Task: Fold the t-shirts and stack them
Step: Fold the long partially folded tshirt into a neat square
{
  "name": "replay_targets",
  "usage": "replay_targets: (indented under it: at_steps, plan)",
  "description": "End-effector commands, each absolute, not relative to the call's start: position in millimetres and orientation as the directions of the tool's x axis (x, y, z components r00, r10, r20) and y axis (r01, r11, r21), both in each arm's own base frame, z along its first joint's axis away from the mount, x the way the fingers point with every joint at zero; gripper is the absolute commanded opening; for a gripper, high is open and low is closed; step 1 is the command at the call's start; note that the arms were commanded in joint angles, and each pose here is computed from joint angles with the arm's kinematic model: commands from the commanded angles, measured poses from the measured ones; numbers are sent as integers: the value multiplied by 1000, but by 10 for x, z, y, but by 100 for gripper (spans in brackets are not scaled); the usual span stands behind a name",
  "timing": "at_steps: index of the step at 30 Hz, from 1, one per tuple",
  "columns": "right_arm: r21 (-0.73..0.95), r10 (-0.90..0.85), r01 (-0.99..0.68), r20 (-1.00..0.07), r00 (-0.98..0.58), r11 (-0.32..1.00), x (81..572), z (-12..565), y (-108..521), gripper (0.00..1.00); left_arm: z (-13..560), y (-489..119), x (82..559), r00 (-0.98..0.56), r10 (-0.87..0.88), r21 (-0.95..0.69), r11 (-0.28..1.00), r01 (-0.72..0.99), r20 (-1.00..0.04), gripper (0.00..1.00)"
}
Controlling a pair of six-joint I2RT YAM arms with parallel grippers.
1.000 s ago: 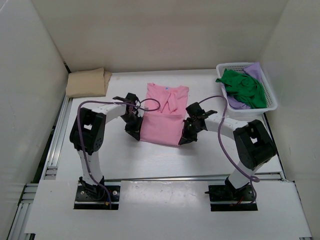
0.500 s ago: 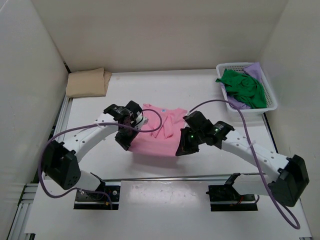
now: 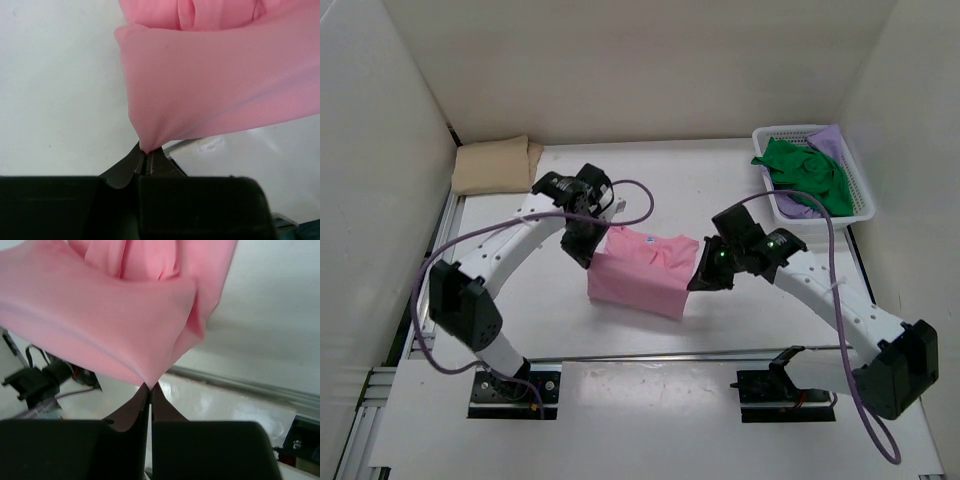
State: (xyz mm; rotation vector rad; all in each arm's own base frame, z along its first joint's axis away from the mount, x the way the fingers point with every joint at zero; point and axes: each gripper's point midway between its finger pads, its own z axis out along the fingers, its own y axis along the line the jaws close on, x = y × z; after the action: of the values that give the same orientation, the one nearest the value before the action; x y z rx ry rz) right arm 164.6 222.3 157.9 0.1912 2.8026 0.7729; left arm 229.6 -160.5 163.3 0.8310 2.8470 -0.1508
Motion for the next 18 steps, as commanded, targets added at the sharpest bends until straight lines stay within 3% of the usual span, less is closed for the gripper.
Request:
replay_targets:
  at_steps: [1, 15, 18]
  plan:
    - [469, 188, 73, -205, -961, 880, 1930, 1548, 2057, 0, 1729, -1504, 2625, -849, 479, -10, 870, 494, -224, 10]
    - [421, 305, 218, -151, -940, 881, 3152, 1206, 1820, 0, 1386, -1772, 3713, -880, 395, -53, 905, 422, -264, 10]
    - [444, 320, 227, -147, -936, 867, 3351, 1203, 1844, 0, 1451, -1866, 3920, -859, 386, -52, 903, 426, -336, 10]
